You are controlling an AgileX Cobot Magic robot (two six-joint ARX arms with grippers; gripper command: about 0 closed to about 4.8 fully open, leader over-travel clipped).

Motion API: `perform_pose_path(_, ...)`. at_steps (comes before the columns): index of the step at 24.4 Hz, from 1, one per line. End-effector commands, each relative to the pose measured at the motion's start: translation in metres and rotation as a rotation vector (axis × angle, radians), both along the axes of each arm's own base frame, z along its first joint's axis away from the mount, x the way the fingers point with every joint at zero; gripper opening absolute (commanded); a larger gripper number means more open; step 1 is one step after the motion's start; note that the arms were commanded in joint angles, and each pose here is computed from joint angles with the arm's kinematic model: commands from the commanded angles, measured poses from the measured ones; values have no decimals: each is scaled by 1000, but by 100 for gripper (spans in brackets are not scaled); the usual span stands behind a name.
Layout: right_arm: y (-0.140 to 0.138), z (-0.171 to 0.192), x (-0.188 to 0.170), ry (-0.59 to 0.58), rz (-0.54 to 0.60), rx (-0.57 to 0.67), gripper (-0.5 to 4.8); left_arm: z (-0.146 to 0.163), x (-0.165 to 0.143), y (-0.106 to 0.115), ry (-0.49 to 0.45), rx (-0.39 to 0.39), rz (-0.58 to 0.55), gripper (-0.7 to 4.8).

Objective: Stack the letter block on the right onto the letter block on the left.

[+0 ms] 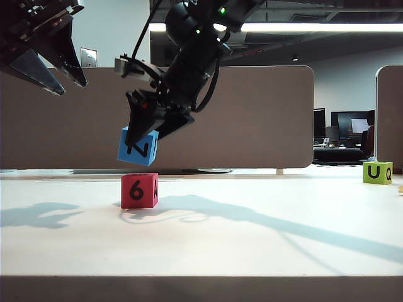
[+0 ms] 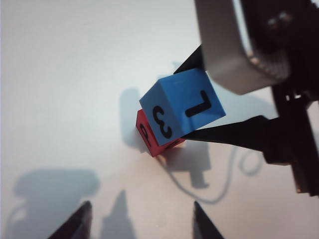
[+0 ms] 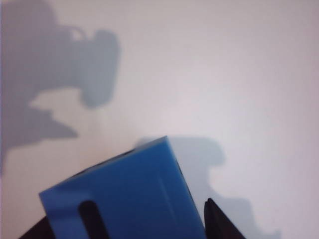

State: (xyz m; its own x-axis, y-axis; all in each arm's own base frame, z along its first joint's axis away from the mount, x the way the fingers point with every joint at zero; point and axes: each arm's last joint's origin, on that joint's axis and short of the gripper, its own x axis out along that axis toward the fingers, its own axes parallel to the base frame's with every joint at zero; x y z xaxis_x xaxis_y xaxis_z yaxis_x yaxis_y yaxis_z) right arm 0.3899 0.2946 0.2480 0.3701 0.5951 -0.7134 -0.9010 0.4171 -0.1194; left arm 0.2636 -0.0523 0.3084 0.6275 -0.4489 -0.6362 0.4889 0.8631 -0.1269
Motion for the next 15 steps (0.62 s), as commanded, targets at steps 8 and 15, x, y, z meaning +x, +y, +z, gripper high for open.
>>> perform_pose_path(8,4,-6,5,-31,-12,1,388,3,0,1,-13,3,-4,250)
perform_pose_path(15,3,-6,6,-33,-15,0,436,3,0,1,-13,3,-4,250)
